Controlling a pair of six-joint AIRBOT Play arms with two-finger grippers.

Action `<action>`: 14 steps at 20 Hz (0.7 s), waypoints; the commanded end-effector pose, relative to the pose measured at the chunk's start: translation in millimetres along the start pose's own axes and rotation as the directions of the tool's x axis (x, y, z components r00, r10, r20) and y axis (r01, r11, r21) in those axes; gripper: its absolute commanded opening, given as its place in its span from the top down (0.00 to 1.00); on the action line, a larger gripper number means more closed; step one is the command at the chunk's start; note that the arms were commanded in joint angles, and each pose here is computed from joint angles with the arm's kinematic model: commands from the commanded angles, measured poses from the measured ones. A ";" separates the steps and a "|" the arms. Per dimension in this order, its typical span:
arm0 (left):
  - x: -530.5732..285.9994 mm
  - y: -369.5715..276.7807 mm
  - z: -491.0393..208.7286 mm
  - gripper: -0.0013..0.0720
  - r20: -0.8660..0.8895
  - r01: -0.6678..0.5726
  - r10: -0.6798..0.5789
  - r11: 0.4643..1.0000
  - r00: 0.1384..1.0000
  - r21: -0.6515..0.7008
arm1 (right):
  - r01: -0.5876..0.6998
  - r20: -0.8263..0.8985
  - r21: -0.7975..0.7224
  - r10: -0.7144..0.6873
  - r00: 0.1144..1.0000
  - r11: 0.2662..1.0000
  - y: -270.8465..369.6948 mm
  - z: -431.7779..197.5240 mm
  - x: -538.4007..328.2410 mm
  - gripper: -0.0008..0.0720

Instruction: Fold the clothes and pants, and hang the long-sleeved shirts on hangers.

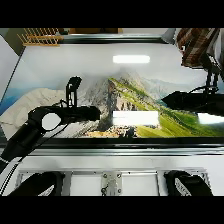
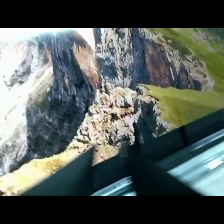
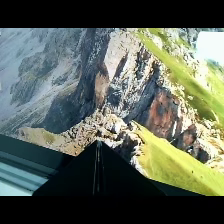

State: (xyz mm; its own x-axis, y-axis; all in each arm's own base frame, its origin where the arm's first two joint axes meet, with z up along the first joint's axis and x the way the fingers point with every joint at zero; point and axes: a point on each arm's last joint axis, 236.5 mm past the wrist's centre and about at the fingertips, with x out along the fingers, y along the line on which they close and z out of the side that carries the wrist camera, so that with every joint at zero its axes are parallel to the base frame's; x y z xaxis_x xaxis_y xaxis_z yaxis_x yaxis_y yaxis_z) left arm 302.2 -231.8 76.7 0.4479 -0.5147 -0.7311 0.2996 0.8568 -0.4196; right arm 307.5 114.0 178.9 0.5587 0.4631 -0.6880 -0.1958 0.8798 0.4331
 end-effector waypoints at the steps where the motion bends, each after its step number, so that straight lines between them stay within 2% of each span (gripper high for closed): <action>1: -14.7 45.9 38.2 0.05 0.117 -0.168 0.154 0.979 0.981 0.114 | -0.001 -0.001 0.000 0.001 1.000 1.000 0.3 -0.2 0.3 0.98; 2: -26.9 76.3 53.9 0.05 0.152 -0.273 0.252 0.952 0.956 0.138 | -0.001 -0.001 0.000 0.001 1.000 1.000 0.1 -0.2 0.4 0.98; 4: -54.2 152.1 80.4 0.05 0.177 -0.499 0.473 0.854 0.863 0.149 | -0.001 -0.001 0.000 0.001 1.000 1.000 0.2 -0.3 0.3 0.98; 6: -64.8 216.2 88.8 0.05 0.135 -0.624 0.609 0.766 0.781 0.153 | -0.001 -0.002 0.000 0.001 1.000 1.000 0.1 -0.3 0.4 0.98; 7: -60.7 242.2 86.2 0.05 0.094 -0.647 0.641 0.744 0.762 0.167 | -0.001 -0.001 0.000 0.001 1.000 1.000 0.3 -0.3 0.3 0.98; 10: -29.0 306.6 65.7 0.05 -0.023 -0.662 0.680 0.721 0.733 0.205 | -0.001 -0.001 0.000 0.001 1.000 1.000 0.3 -0.3 0.3 0.98; 14: 17.8 353.4 34.3 0.05 -0.129 -0.647 0.680 0.729 0.722 0.222 | -0.001 -0.001 0.000 0.001 1.000 1.000 0.2 -0.3 0.3 0.98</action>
State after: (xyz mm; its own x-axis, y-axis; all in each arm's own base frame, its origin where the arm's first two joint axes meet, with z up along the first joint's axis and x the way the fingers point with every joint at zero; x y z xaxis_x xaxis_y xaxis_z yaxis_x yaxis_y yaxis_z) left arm 437.7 38.5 -21.5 0.4738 0.1851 -0.8609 0.0829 0.9640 0.2529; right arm 307.5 114.0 178.9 0.5587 0.4631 -0.6880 -0.1958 0.8798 0.4331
